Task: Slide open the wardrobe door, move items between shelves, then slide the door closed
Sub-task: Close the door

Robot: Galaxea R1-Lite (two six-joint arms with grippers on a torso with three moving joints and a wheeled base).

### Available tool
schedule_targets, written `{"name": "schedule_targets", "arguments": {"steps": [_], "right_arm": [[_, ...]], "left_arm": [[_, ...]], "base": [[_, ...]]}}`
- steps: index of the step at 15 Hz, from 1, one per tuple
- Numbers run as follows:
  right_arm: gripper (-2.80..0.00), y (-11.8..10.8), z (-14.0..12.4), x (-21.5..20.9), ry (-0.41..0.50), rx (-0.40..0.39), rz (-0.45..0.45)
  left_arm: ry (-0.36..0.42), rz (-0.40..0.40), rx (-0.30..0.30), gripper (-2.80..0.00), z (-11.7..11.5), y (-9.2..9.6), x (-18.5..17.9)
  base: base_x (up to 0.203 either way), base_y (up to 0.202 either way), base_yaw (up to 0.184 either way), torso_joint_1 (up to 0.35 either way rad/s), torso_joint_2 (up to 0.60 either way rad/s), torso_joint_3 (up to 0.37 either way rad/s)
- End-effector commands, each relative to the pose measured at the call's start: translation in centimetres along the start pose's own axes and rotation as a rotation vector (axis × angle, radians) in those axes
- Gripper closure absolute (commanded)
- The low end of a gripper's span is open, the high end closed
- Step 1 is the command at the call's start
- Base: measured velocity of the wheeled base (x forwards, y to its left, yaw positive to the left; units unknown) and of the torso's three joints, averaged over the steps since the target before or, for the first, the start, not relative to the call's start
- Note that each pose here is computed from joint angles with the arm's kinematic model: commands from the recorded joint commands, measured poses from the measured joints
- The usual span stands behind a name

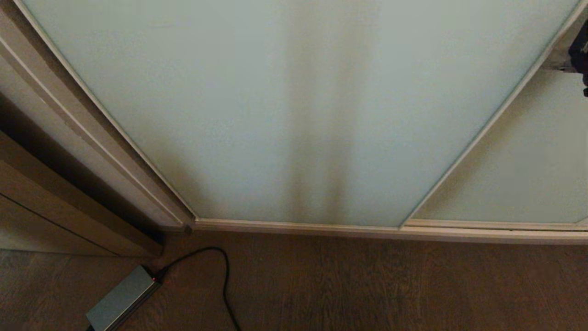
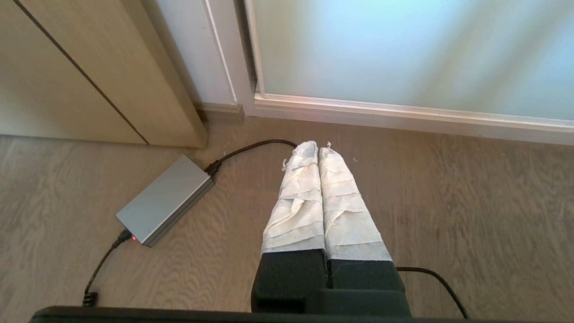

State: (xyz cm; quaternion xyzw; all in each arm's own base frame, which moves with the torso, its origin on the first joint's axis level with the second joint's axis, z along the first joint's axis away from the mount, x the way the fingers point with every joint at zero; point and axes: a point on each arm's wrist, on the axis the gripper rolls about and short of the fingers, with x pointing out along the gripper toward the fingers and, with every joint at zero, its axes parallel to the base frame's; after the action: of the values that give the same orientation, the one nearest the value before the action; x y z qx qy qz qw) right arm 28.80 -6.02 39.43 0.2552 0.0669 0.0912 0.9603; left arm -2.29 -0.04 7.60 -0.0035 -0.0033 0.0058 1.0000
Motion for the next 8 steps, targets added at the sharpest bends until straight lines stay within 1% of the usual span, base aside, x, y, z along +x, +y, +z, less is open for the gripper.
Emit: {"name": "schedule_targets", "arguments": {"steps": [1, 3, 6, 8], "right_arm": [[0.00, 0.2, -0.1, -0.4, 0.000, 0.002, 0.000], [0.00, 0.2, -0.3, -0.1, 0.009, 0.002, 0.004], [0.00, 1.0, -0.8, 0.4, 0.024, -0.004, 0.031], [0.00, 1.3, -1.1, 0.9, 0.021, -0.004, 0.013]], "left_arm": [[-0.001, 0.001, -0.001, 0.00, 0.0, 0.0, 0.0], [0.000, 0.001, -0.001, 0.00, 0.0, 0.0, 0.0], [-0.001, 0.001, -0.001, 0.00, 0.0, 0.0, 0.0], [0.000, 0.001, -0.001, 0.00, 0.0, 0.0, 0.0]], "base": [[0.000, 0.000, 0.000, 0.000, 0.00, 0.000], [0.000, 0.000, 0.000, 0.000, 0.00, 0.000], [0.000, 0.000, 0.000, 0.000, 0.00, 0.000], [0.000, 0.000, 0.000, 0.000, 0.00, 0.000]]}}
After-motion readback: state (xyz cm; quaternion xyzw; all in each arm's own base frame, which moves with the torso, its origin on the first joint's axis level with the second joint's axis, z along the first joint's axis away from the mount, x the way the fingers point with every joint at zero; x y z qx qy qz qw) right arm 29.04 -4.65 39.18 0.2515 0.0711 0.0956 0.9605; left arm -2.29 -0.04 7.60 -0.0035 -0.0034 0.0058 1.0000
